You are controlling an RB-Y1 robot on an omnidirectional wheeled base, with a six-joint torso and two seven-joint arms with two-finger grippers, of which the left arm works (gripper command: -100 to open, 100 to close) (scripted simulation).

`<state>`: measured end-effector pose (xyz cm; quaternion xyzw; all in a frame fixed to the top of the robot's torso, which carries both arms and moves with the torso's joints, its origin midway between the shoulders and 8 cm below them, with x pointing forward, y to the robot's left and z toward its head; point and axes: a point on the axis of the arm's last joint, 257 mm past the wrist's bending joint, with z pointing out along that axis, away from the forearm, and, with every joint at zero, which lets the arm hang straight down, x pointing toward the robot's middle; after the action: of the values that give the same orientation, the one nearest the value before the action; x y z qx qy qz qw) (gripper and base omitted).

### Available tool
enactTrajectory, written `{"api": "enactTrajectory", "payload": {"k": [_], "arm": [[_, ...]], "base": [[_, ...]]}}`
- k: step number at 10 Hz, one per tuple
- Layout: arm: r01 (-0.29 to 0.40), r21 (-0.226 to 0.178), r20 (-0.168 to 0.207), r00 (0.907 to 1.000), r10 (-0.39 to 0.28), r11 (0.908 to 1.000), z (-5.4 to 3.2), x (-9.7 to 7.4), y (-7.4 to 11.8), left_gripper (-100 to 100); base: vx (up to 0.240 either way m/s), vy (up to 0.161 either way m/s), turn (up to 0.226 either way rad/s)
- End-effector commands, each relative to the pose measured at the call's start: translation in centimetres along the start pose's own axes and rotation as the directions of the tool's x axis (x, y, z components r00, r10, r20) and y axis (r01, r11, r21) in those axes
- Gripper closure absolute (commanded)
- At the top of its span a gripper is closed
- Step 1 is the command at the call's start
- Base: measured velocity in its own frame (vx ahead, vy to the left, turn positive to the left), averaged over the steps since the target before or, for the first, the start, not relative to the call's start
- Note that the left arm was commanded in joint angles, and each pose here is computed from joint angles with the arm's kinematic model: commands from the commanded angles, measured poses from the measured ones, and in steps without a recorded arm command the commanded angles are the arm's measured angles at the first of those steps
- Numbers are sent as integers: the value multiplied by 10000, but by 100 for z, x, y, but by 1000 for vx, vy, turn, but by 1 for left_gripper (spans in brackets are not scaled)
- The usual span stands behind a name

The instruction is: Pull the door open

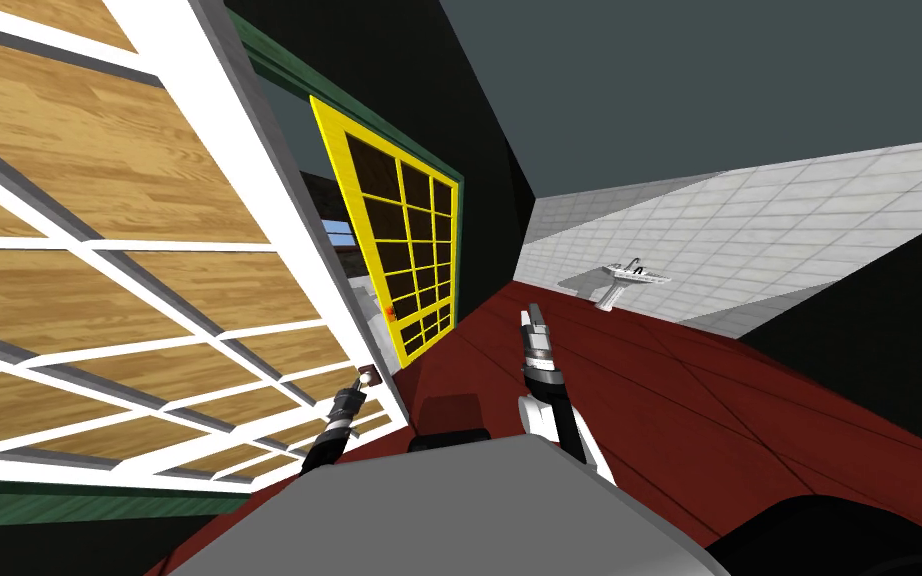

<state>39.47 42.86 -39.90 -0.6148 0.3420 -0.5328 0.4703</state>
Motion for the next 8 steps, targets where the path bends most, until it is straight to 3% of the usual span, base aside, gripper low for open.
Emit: {"api": "enactTrajectory", "payload": {"k": [1, 2, 3, 6, 8], "arm": [[394, 205, -252, 9989, -389, 9990, 67, 120, -51, 100], [865, 195, -235, 9960, -861, 9961, 77, 122, -48, 100], [1002, 47, 73, 9949, -1003, 9950, 26, 16, -1, -100], [1947, 154, 168, 9807, -1950, 9807, 46, 55, 7, -100], [2767, 258, 237, 9605, -2773, 9606, 64, 89, 14, -100]], "base": [[-31, 9, -36], [-33, 11, -41], [-46, 30, -20], [-79, -12, -54], [-89, 9, -40]]}}
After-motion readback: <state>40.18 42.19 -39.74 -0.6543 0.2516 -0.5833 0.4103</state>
